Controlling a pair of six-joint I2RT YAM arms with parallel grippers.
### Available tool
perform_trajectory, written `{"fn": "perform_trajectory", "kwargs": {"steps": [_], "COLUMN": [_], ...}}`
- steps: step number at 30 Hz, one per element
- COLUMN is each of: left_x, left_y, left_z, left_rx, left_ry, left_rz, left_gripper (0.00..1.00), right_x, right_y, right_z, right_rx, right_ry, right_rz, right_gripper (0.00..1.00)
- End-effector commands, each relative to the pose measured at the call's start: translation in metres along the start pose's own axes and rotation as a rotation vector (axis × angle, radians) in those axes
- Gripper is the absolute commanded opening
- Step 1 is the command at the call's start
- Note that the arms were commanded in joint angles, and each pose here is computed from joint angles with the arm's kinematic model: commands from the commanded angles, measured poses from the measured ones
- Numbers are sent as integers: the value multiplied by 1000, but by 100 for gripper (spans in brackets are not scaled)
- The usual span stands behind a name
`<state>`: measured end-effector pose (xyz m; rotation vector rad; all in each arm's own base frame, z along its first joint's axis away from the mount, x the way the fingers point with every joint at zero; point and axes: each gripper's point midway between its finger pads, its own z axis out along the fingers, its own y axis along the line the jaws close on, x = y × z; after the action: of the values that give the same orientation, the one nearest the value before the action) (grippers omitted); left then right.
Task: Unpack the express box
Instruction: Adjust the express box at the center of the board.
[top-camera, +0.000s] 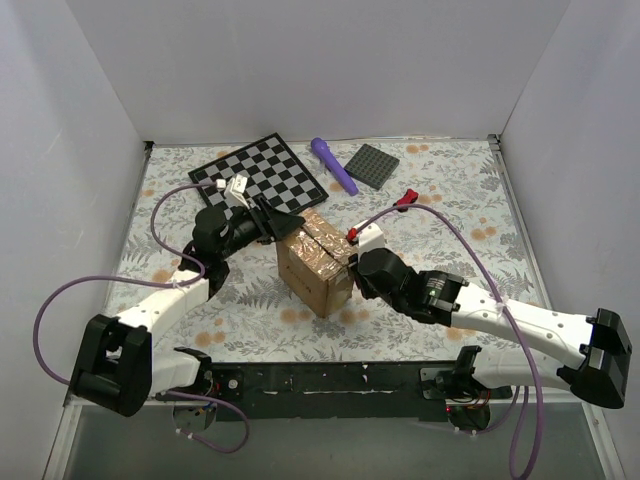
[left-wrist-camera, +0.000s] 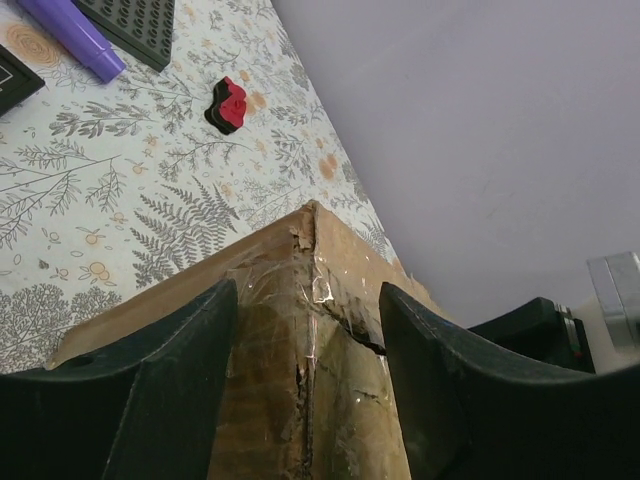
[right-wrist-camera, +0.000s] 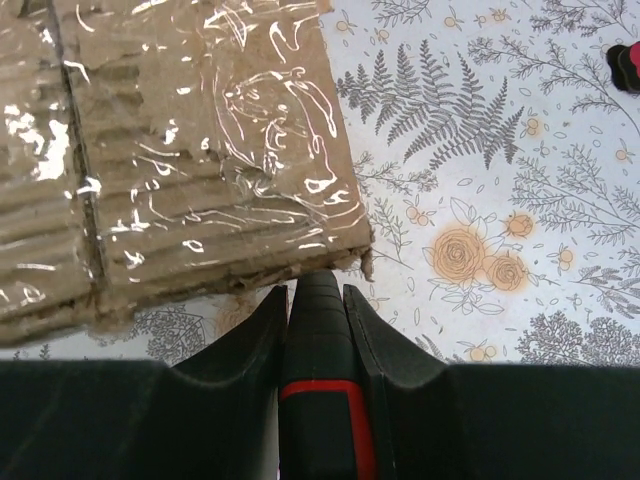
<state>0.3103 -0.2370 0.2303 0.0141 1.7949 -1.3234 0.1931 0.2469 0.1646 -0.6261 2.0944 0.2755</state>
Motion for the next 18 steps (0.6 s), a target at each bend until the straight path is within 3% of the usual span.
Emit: {"fn": "perform_trajectory", "kwargs": {"steps": [1, 7, 18], "left_x": [12, 21, 59], "left_y": [-23, -40, -10], "left_z": [-14, -28, -59], "left_rx": [55, 70, -101], "left_ry": [30, 32, 77], "left_rz": [-7, -35, -109], "left_gripper": [57, 57, 59], "right_x": [-63, -89, -105], "right_y": [12, 3, -24], "right_z": [4, 20, 31], "right_rx": [-61, -44, 14], "right_ry": [-169, -201, -221], "right_rz": [53, 45, 18], "right_gripper": [1, 1, 1]}}
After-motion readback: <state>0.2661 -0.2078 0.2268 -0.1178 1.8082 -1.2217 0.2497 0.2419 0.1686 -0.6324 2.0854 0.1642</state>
